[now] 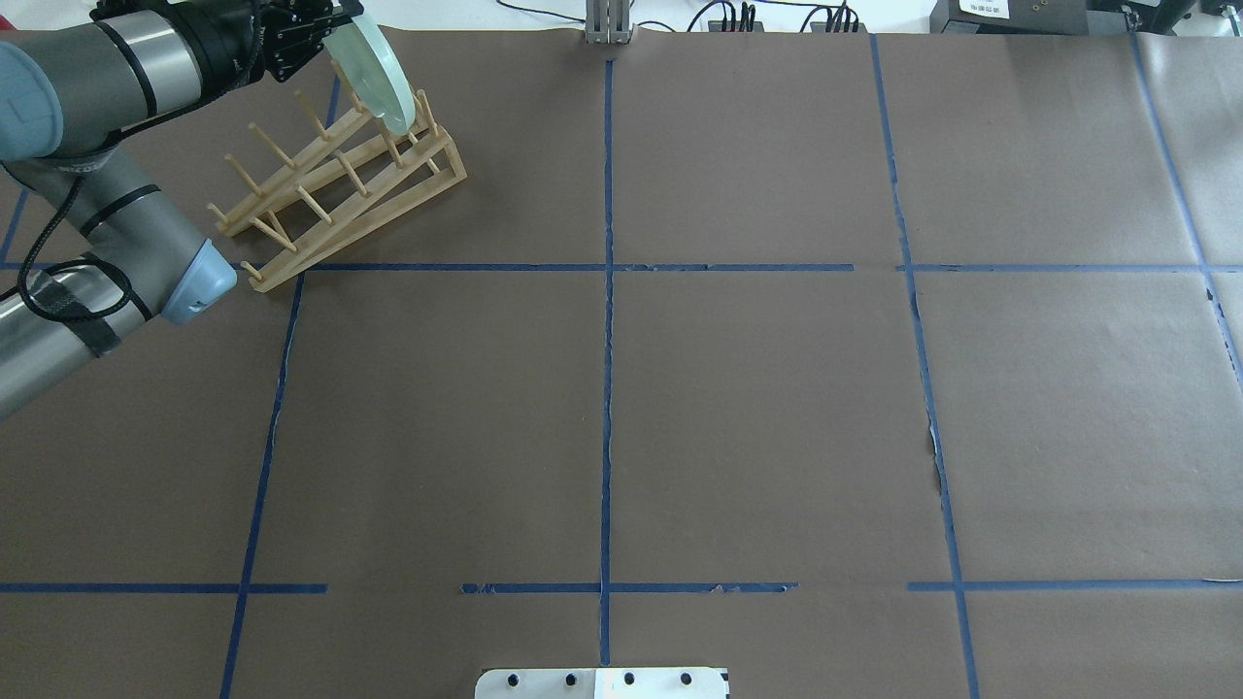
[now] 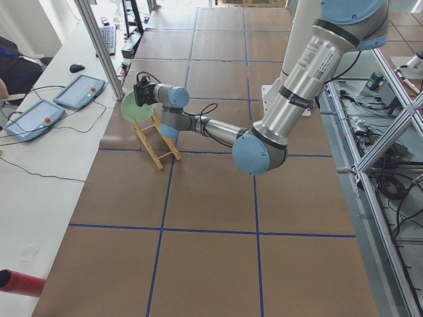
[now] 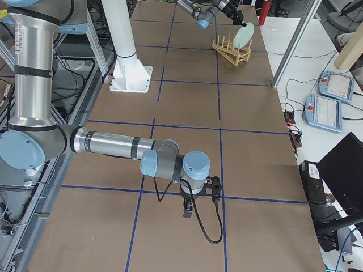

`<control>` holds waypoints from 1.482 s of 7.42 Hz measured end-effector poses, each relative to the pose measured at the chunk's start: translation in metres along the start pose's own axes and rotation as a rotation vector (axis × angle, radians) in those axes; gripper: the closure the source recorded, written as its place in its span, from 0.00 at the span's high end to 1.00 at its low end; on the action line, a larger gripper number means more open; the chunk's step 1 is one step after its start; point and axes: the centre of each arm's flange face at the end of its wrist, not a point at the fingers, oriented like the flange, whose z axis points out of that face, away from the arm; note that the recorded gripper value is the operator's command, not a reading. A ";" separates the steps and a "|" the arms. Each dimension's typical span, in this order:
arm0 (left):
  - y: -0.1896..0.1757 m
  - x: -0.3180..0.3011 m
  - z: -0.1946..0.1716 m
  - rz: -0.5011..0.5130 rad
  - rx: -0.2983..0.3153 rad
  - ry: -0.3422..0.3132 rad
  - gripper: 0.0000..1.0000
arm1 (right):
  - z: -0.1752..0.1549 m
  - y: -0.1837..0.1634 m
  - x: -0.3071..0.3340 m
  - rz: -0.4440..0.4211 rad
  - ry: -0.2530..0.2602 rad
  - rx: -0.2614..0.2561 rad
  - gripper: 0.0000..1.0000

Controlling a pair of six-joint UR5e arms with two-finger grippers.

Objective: Place plate on rack
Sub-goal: 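Lower the plate with the left gripper into a rack slot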

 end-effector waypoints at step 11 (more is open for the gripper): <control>0.004 -0.016 0.006 -0.001 -0.007 -0.034 1.00 | 0.000 0.000 0.000 -0.001 0.000 -0.001 1.00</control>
